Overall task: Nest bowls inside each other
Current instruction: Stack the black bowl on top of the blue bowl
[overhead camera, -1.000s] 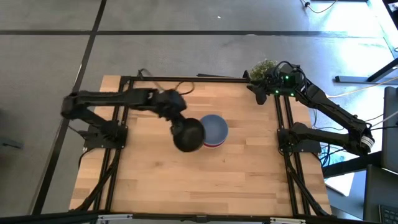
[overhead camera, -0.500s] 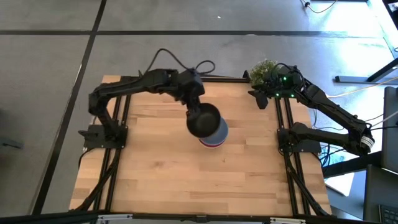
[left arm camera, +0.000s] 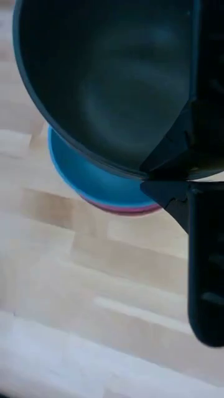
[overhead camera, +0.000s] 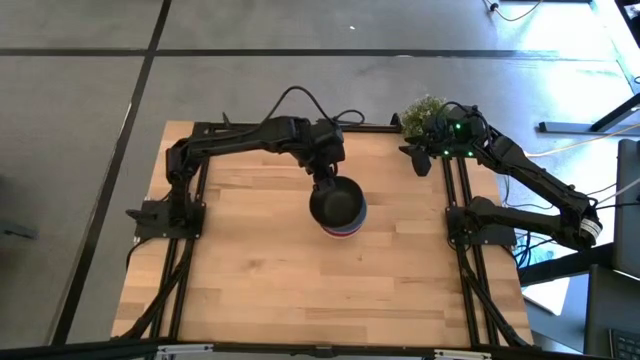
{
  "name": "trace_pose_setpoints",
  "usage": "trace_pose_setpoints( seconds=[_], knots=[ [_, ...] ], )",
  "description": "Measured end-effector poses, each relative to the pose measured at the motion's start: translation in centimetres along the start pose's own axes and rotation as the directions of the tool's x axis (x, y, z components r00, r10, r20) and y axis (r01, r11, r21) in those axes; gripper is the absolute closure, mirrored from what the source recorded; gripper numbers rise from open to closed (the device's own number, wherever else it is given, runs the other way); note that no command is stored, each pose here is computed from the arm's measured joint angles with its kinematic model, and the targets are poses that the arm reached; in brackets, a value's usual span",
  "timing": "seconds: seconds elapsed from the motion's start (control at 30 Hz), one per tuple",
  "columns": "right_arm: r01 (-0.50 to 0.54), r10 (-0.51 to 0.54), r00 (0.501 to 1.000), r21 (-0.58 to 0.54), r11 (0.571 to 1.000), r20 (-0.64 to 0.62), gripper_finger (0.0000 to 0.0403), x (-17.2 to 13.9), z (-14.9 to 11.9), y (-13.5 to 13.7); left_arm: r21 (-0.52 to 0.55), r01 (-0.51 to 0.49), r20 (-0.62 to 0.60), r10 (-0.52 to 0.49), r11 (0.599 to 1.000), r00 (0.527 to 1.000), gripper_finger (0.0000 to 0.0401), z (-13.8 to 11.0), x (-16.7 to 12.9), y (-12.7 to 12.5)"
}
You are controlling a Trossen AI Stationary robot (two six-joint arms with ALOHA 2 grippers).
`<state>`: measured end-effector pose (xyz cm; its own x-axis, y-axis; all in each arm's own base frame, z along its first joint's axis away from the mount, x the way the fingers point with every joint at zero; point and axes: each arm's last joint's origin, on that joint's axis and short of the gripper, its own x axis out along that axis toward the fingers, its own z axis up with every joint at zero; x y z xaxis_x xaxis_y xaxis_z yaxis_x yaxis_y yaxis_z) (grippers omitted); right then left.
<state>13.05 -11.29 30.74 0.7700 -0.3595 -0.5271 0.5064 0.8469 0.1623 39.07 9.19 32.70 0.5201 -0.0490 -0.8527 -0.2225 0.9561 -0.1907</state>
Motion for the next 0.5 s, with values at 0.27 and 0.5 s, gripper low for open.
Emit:
trace_pose_setpoints(
  seconds=[0.27,0.5],
  knots=[
    [0.012,-0.012,1.0,-0.023,1.0,0.001,0.0217,0.0,0.01,-0.04,-0.002,-0.01,0.047,0.01,1.0,0.999,0.0399,0.42,0.03,-0.35],
    [0.014,-0.014,1.0,-0.022,1.0,0.001,0.0217,0.0,0.01,-0.05,0.004,0.014,0.054,-0.014,1.0,0.998,0.0399,0.68,0.75,-0.55]
  ],
)
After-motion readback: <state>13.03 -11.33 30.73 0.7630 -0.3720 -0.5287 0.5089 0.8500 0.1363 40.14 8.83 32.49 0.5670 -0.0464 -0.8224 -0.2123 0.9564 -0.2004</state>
